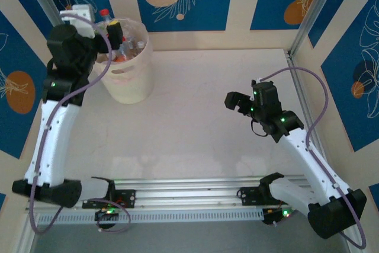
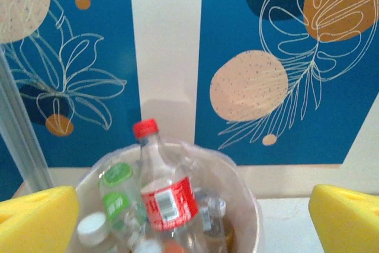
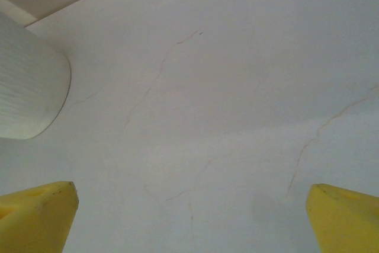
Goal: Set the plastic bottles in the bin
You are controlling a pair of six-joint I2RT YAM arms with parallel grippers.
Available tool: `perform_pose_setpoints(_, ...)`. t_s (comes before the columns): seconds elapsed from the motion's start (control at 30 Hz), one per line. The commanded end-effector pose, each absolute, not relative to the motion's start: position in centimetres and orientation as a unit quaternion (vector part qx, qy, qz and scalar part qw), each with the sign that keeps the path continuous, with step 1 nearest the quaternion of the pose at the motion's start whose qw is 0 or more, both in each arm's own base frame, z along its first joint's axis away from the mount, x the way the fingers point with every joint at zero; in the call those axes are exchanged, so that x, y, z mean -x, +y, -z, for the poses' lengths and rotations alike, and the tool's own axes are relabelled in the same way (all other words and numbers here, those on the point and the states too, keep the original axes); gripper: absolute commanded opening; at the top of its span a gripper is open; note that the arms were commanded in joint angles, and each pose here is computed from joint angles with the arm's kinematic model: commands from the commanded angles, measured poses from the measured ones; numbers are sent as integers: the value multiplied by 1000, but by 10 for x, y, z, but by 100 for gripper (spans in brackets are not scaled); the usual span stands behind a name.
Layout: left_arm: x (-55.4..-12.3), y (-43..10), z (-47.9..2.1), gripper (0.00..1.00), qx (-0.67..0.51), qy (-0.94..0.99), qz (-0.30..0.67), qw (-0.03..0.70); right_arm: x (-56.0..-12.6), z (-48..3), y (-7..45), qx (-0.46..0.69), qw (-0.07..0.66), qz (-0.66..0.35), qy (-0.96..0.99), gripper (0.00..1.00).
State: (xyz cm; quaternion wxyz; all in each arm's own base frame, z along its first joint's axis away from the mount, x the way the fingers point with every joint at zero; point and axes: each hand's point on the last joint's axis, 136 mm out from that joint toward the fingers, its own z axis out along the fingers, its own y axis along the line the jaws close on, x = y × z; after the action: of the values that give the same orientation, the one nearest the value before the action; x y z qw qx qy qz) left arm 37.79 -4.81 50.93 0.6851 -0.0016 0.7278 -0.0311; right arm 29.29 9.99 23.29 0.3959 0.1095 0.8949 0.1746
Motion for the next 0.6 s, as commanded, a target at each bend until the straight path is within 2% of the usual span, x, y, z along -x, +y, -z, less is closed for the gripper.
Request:
perform_pose_setpoints(0.0,-381,-40,-495,98,22,741,15,671,-289,-247,91,-116,414,-168,887,99)
perform_pose_setpoints(0.13,-412,-31,-490,88,28,773,-32,634,-288,-248,93,-115,411,-177,887,99)
perform_pose_setpoints(0.27,-453,-13,-488,67,53,795,-69,600,-284,-244,92,-121,402,-178,890,99)
perform_pose_setpoints(0.4,-496,-4,-468,62,66,817,-40,572,-280,-241,89,-126,397,-172,893,99)
perform_pose_setpoints(0.57,-531,-4,-440,57,71,830,30,552,-279,-242,86,-130,401,-174,890,99)
